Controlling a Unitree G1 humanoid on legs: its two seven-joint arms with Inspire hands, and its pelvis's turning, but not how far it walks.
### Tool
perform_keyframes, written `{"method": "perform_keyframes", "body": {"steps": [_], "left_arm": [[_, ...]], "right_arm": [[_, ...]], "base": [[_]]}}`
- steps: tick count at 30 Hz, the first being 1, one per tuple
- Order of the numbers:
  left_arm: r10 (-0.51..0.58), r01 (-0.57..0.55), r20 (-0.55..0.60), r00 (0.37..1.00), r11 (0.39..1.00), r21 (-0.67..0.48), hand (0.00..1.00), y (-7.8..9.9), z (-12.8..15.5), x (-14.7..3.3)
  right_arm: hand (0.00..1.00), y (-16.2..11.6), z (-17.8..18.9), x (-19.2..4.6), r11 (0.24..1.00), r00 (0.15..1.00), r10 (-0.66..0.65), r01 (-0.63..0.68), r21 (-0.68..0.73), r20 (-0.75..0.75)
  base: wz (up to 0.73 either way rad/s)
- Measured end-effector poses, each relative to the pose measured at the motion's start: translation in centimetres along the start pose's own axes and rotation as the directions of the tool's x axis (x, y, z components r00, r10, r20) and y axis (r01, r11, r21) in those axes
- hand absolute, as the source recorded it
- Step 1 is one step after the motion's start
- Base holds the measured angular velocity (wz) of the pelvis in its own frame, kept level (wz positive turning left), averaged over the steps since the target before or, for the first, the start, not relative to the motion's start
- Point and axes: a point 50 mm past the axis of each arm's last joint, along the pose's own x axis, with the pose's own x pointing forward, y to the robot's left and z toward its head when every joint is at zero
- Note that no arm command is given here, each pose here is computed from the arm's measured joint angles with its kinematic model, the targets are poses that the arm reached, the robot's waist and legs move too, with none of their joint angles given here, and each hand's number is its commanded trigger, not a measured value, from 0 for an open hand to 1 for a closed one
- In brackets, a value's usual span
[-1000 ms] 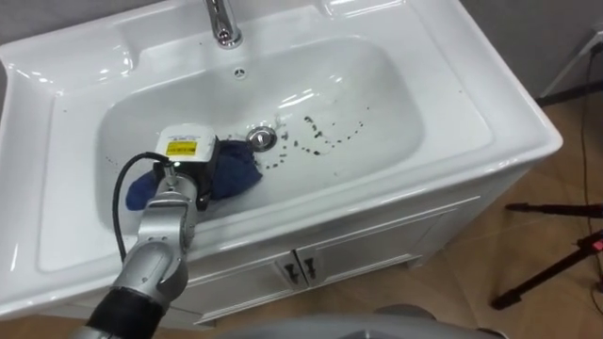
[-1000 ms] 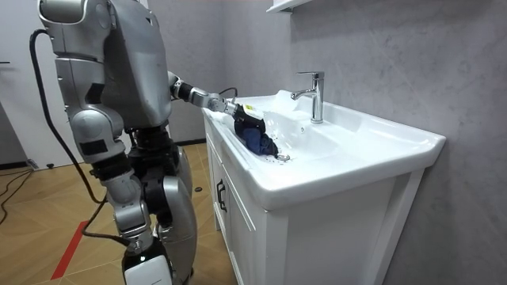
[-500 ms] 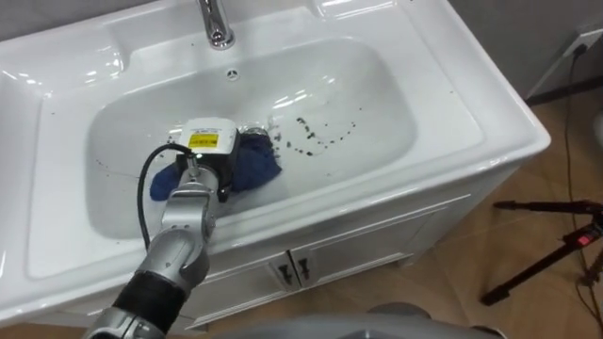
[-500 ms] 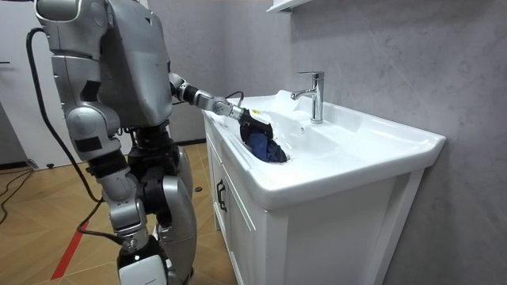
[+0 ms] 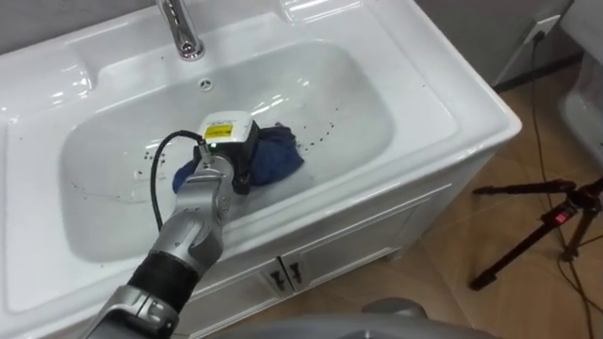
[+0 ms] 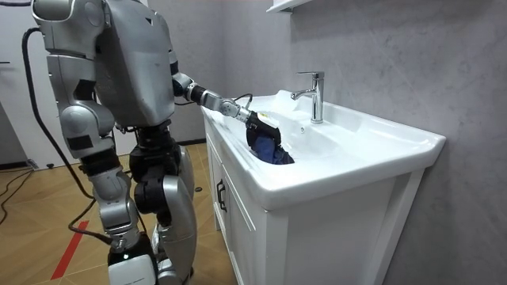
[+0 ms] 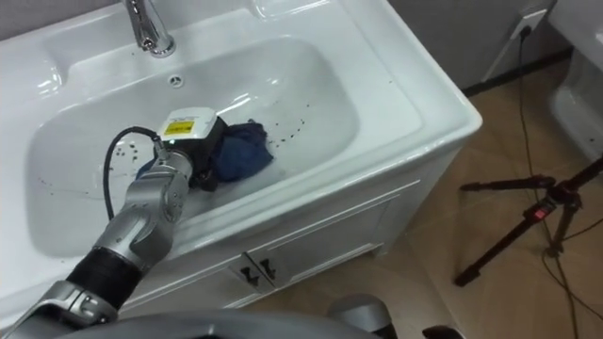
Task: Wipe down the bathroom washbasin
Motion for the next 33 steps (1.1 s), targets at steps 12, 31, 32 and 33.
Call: {"method": "perform_keyframes", "body": {"steps": [12, 31, 32, 33], "left_arm": [[-0.003, -0.002, 0.081, 0.997, 0.998, 0.068, 1.00, 0.4, 2.5, 0.4], [0.075, -0.081, 0.062, 0.995, 0.992, 0.099, 1.00, 1.9, 2.8, 1.2], [0.082, -0.088, 0.062, 0.995, 0.991, 0.102, 1.00, 2.1, 2.7, 1.2], [0.086, -0.092, 0.063, 0.994, 0.990, 0.105, 1.00, 2.2, 2.7, 1.3]], "right_arm": [[0.00, 0.0, 0.2, 0.0, 1.000, 1.000, 0.010, -0.010, 0.003, -0.022], [0.00, 0.0, -1.3, 0.0, 0.999, 0.995, 0.050, -0.051, -0.010, -0.087], [0.00, -0.1, -1.3, 0.0, 0.999, 0.995, 0.049, -0.050, -0.018, -0.088], [0.00, -0.2, -1.3, 0.0, 0.999, 0.995, 0.048, -0.050, -0.021, -0.087]], "base": [[-0.07], [-0.18], [-0.11], [-0.10]]}}
